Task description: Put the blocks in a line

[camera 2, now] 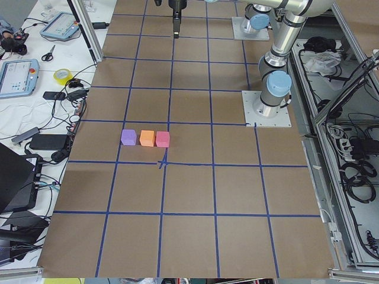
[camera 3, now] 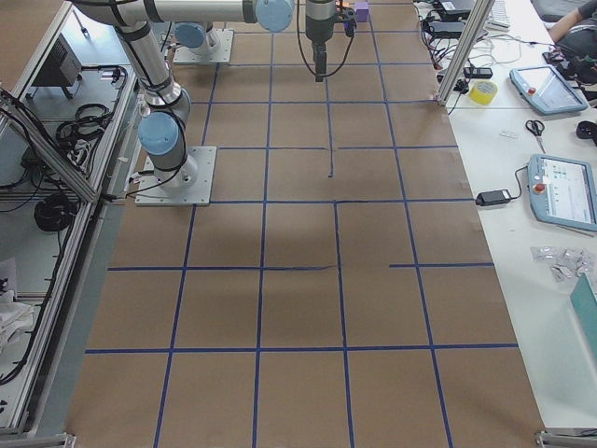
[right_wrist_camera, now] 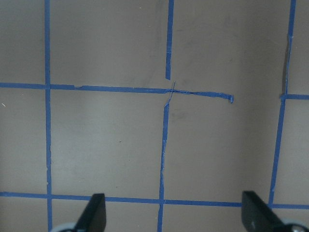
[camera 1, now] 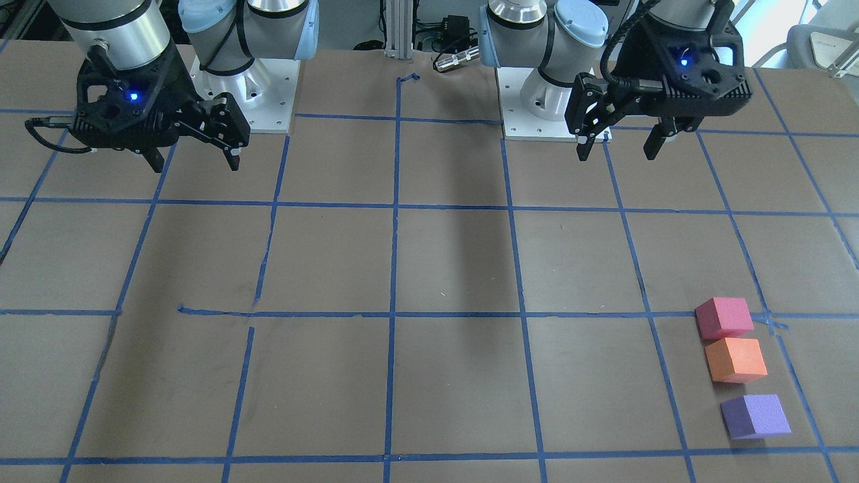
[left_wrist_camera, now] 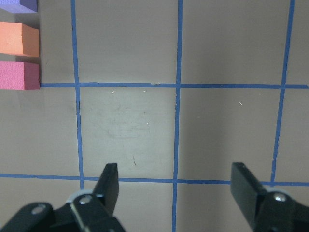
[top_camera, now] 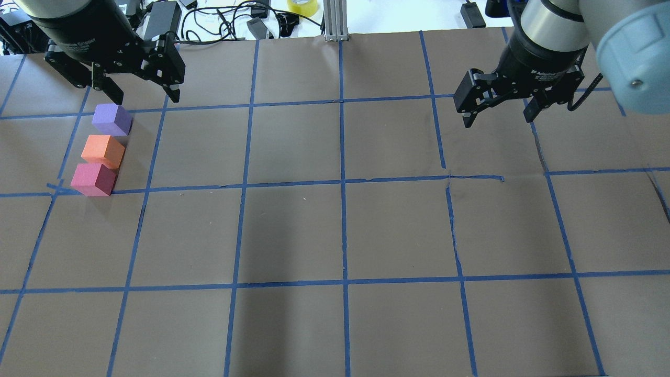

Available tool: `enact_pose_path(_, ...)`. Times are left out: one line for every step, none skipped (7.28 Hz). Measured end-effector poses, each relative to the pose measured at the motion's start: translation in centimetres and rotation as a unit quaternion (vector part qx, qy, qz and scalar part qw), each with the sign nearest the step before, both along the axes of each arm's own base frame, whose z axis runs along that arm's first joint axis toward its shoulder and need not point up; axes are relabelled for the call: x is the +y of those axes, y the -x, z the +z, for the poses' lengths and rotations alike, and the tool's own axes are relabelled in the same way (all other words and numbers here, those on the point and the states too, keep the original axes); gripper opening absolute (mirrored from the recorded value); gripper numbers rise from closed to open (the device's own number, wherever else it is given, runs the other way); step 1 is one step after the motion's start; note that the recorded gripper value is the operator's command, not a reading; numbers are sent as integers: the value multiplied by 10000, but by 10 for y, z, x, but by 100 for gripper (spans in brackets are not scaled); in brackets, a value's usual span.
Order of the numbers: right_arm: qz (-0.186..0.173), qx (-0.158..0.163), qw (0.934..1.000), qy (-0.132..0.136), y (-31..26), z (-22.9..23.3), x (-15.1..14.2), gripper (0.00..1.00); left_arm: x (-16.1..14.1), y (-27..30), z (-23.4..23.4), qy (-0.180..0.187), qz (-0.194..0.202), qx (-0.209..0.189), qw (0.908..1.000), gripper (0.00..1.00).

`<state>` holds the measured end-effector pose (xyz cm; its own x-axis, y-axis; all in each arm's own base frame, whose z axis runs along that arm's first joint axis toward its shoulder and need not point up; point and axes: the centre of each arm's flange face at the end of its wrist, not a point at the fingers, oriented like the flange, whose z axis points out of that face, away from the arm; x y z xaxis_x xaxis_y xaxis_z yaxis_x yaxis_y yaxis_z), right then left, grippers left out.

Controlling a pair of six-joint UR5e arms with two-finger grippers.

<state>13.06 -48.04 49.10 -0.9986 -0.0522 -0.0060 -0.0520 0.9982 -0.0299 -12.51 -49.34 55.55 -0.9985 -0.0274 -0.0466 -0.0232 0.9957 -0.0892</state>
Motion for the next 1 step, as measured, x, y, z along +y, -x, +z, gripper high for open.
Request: enact_pose_path(0,0,10000,-5,0,-1,0,100,1,2,0,36,-6,-12,10000,83)
